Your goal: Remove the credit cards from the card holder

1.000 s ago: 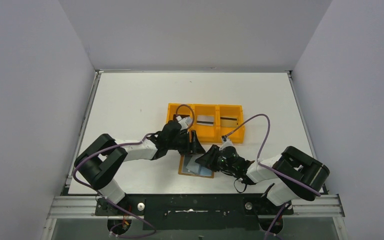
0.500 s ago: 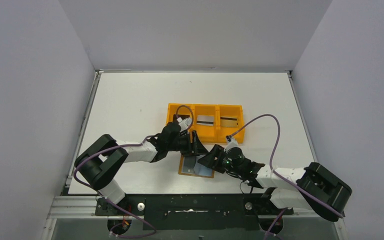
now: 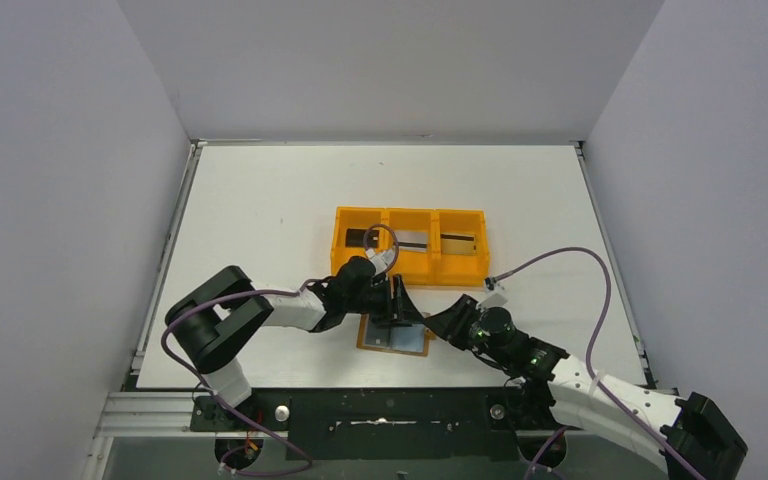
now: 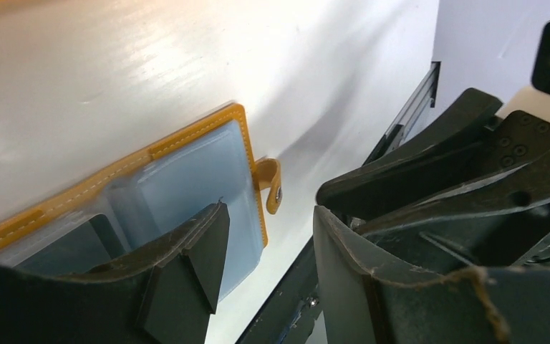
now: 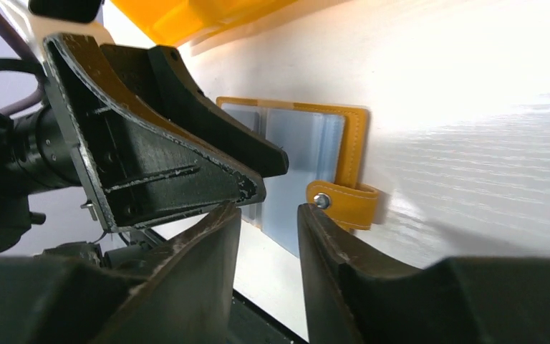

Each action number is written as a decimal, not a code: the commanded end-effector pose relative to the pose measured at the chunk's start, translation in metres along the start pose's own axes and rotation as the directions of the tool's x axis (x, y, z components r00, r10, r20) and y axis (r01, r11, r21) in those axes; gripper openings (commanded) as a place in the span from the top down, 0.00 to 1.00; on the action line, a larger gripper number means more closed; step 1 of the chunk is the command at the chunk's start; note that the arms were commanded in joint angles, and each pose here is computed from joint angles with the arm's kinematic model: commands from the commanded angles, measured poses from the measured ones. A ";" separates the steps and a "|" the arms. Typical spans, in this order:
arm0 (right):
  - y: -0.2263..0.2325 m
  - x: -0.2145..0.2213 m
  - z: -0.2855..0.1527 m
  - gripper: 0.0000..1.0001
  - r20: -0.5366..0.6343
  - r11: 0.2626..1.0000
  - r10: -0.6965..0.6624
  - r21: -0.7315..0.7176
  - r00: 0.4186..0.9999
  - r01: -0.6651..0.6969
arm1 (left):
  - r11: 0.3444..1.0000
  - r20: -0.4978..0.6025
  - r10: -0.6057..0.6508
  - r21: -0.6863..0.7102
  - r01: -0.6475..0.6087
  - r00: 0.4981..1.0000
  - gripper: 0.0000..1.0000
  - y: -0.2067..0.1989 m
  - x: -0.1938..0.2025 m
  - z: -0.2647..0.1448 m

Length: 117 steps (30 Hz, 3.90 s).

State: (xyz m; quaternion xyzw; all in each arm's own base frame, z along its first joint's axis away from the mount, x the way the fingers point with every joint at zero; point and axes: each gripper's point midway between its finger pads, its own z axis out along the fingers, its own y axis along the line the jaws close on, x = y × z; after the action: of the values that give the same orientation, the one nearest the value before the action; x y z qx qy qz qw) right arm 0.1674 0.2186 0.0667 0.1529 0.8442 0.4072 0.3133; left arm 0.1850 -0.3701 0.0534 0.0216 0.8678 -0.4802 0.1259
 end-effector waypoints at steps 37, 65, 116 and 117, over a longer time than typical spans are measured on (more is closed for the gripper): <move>0.038 0.002 0.046 0.45 -0.121 0.891 -0.274 0.343 0.954 0.299 | 0.920 0.621 -0.020 -0.296 0.257 0.784 0.35 0.071 -0.040 -0.187; 0.011 0.048 0.090 0.76 -0.366 0.603 -0.439 0.557 0.821 0.571 | 0.898 0.684 -0.021 -0.308 0.315 0.729 0.33 0.082 -0.036 -0.215; 0.048 0.023 0.069 0.99 -0.112 0.990 -0.140 0.017 0.984 0.143 | 0.999 0.317 -0.027 -0.023 0.036 0.948 0.34 0.010 -0.025 -0.105; 0.047 0.023 0.068 0.99 -0.109 0.990 -0.135 0.015 0.985 0.137 | 0.999 0.313 -0.028 -0.012 0.033 0.949 0.35 0.007 -0.025 -0.104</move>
State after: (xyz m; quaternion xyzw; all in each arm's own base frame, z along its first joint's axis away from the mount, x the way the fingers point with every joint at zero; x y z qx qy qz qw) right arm 0.1843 0.2928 0.0368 0.0577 0.9020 0.3351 0.2659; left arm 0.1792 -0.2523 0.0670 -0.1041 0.8780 -0.4083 0.2269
